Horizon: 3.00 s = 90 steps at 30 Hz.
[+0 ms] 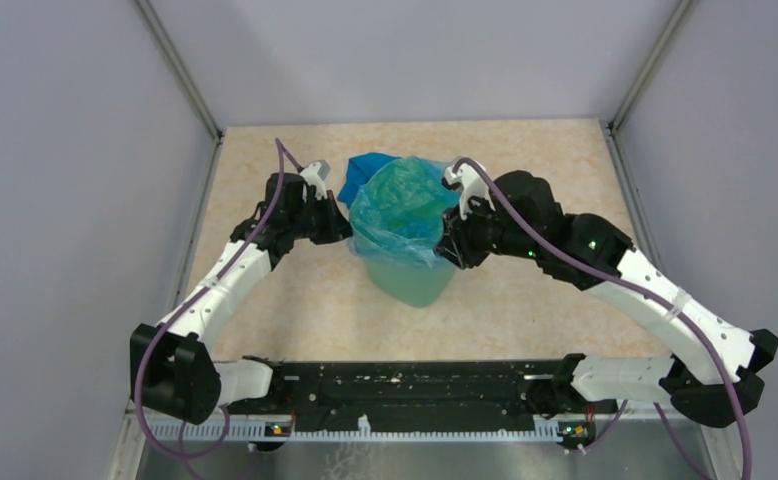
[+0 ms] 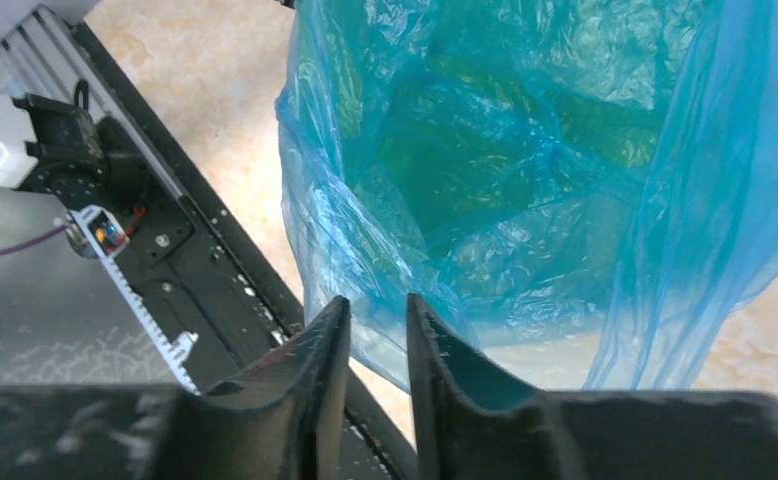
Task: Put the trash bags into the trash bin
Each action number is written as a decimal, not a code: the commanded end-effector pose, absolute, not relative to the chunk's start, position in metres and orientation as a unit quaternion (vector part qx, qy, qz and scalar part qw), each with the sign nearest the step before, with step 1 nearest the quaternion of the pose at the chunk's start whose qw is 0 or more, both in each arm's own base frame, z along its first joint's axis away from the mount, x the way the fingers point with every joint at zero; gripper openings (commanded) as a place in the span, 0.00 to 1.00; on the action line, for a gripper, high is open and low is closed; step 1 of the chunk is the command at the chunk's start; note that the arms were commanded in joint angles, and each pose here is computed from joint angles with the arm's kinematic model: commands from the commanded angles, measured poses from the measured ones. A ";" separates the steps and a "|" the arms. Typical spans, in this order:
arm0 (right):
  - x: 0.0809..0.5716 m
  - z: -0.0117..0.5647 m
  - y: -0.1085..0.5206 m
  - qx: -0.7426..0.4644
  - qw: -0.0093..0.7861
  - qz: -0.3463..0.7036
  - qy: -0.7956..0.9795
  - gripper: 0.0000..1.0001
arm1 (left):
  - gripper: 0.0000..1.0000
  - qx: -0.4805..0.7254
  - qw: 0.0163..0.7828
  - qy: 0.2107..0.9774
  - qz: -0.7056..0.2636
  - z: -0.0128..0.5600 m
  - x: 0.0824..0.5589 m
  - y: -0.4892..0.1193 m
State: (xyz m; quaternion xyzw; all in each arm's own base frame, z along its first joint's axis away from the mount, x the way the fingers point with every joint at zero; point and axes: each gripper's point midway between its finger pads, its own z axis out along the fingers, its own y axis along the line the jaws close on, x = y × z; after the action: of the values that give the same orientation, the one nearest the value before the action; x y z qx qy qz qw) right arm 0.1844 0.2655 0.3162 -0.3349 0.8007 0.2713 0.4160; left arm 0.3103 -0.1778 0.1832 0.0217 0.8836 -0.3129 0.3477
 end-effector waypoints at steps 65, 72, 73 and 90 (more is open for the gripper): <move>0.166 0.248 0.244 -0.276 0.362 0.313 0.833 0.06 | 0.00 0.027 0.358 0.877 -0.320 0.190 0.324 -0.183; 0.189 0.222 0.222 -0.223 0.387 0.238 0.863 0.07 | 0.00 0.015 0.356 0.877 -0.324 0.184 0.334 -0.187; 0.190 0.221 0.220 -0.218 0.389 0.232 0.865 0.10 | 0.00 0.016 0.356 0.876 -0.324 0.185 0.336 -0.187; 0.202 0.307 0.175 -0.165 0.471 0.170 0.850 0.66 | 0.00 0.025 0.365 0.872 -0.326 0.197 0.341 -0.190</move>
State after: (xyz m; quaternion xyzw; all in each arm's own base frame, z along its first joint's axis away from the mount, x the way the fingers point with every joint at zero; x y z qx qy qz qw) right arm 0.1934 0.1841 0.2666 -0.1859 0.8670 0.1790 0.4263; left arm 0.3284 -0.1861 0.1757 0.0142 0.8877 -0.3186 0.3320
